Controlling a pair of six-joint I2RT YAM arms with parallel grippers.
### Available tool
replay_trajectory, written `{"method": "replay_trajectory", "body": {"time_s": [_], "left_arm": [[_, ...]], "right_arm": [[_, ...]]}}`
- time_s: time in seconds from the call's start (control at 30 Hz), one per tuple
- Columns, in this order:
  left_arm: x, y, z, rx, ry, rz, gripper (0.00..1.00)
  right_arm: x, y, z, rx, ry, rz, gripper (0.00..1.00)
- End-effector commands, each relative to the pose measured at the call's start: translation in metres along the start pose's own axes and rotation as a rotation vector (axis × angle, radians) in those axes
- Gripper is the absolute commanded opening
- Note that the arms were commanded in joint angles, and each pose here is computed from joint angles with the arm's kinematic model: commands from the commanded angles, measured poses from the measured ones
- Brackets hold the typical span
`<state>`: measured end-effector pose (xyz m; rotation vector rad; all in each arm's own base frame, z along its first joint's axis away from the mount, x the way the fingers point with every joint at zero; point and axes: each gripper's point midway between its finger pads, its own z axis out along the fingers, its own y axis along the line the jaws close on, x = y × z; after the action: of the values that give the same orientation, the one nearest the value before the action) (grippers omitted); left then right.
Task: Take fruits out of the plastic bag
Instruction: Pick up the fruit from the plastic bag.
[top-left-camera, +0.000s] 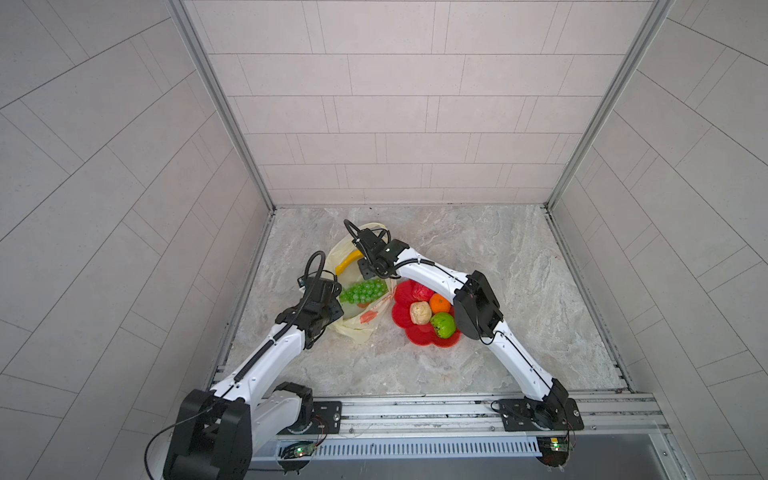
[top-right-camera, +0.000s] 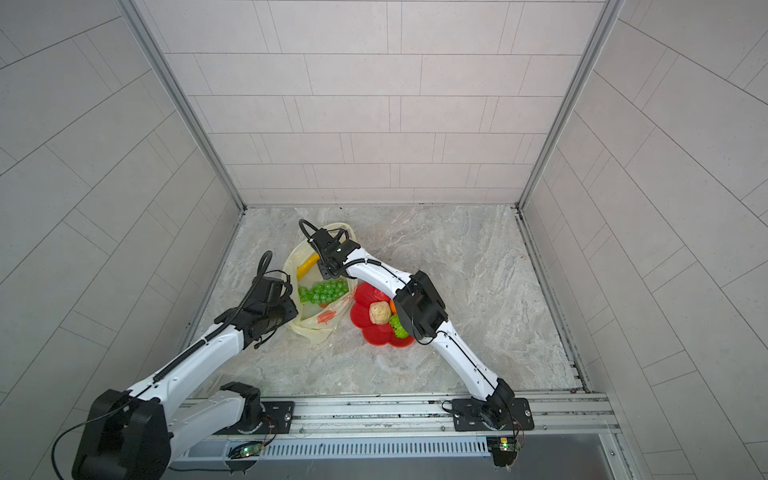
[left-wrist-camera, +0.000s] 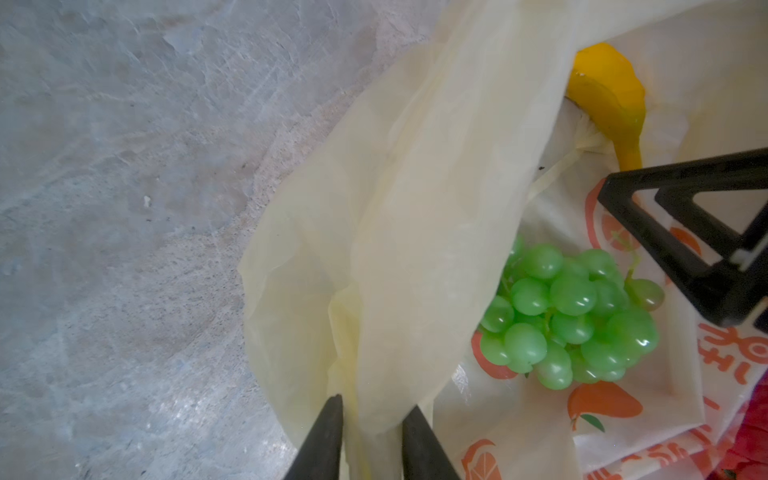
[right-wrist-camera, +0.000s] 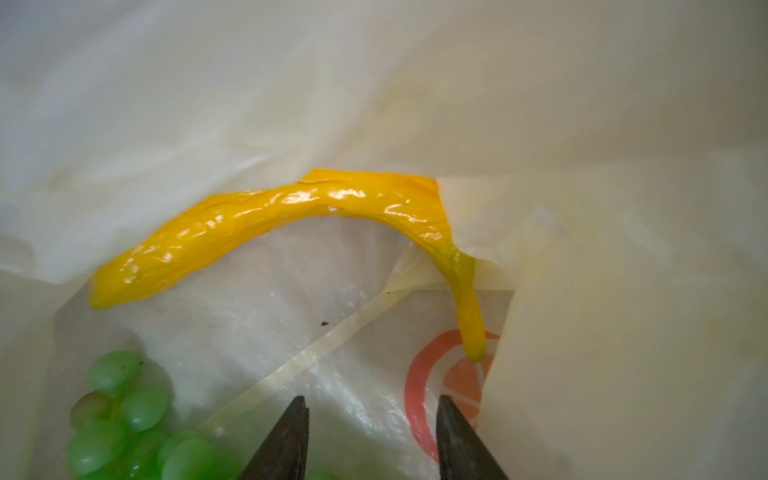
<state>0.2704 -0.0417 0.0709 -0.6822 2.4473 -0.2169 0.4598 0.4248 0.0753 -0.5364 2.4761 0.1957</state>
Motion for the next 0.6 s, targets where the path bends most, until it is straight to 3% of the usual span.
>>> {"method": "replay_trajectory", "body": {"time_s": [0.0,0.33,0.57], "left_arm": [[-0.003,0.002,0.001,-0.006,-0.029,0.006,0.25],[-0.005,0.007,-0.004,0.013,-0.082,0.038,0.04],[-0.003,0.017,-0.005,-0.035,-0.083,0.024,0.00]], "right_arm": [[-0.006,-0.017,0.003,0.080,-0.018,-0.047,0.49],[-0.019,-0.023,0.026,0.062,-0.049,-0.079,0.48],[-0.020,-0.032,0.034,0.096,-0.059,-0.087,0.48]]}}
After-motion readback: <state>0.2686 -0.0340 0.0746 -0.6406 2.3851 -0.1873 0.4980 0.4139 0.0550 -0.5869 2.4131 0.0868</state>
